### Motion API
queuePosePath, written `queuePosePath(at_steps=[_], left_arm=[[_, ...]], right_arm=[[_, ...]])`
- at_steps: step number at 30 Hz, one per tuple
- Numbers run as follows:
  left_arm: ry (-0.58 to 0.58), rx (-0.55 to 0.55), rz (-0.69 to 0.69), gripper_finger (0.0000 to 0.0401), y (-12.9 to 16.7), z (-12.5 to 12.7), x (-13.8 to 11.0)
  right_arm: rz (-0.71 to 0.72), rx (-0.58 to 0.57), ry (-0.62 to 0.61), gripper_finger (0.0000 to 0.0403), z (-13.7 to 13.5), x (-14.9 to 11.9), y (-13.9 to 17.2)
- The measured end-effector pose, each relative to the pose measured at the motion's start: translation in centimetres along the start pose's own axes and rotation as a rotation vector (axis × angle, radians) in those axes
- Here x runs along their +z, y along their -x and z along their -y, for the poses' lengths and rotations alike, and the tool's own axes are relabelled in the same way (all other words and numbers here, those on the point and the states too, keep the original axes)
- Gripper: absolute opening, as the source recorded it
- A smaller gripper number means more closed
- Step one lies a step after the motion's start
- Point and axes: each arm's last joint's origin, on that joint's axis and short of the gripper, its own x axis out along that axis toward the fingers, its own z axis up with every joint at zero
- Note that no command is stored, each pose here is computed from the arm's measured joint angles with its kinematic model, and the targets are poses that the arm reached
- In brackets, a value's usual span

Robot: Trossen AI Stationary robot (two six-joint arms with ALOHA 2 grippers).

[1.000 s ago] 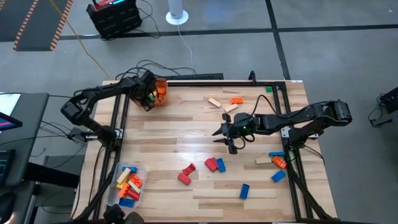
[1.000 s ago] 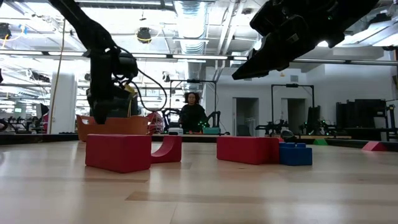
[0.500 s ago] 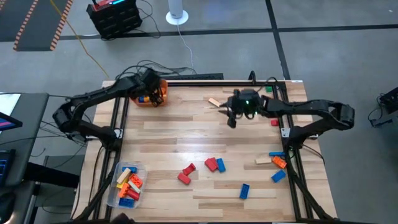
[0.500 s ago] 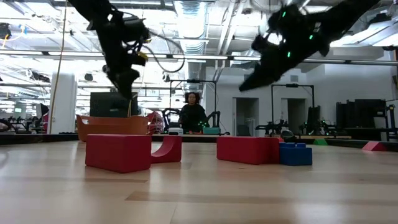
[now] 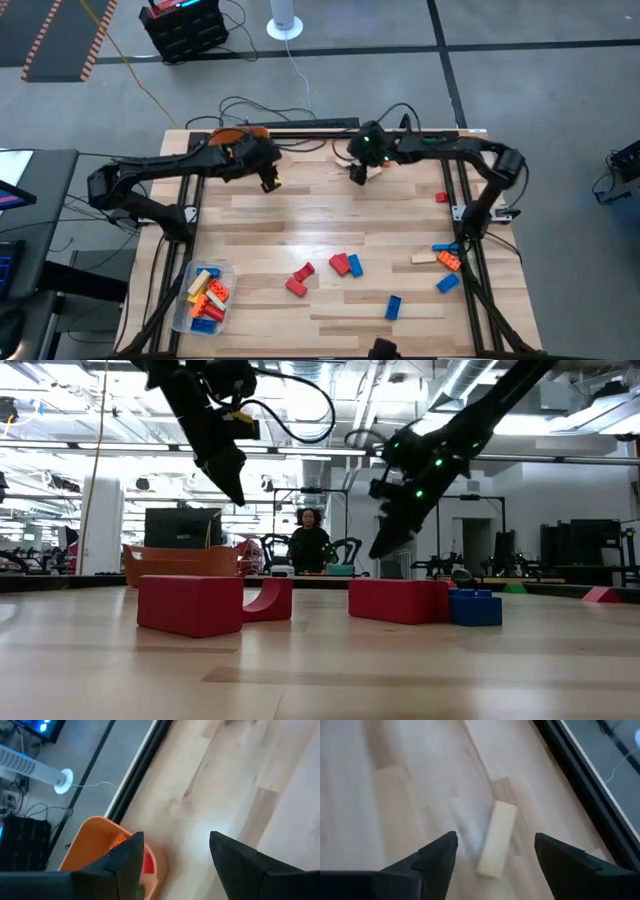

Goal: Sort blocks by size
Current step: Put the large brown block into the transparent bin

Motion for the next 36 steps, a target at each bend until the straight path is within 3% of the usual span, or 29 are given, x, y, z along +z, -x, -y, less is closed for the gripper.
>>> queuePosePath(at_steps=[8,15,25,29,33,36], left_arm=[[-0.021,-0.018,0.012,0.0219,0.4,0.7,0.1],[-0.022,-0.018,0.011,0.0219,0.4,0.7,0.1],[-0.024,-0.019,0.01,0.0219,0.4,0.7,0.1],[-0.034,-0.016,-0.013,0.0219,0.4,0.8,-0.2],[-0.051,-0.017,-0.039,0.0219,0.4,0.8,-0.4],[-0.103,-0.028,-0.047,0.0219,0.4,0.9,-0.5]], right_arm=[[-0.091,0.002,-0.017,0.0302,0.8,-1.2,-3.5],[-0.108,-0.013,-0.016,0.0295,0.8,-1.6,-4.0],[-0.158,-0.024,-0.013,0.0233,0.5,-2.4,-5.4],[-0.149,-0.034,-0.009,0.0195,0.6,-2.2,-5.0],[-0.145,-0.026,0.008,0.0133,0.4,-2.0,-4.5],[-0.13,-0.02,0.029,0.0125,-0.1,-1.3,-3.2]])
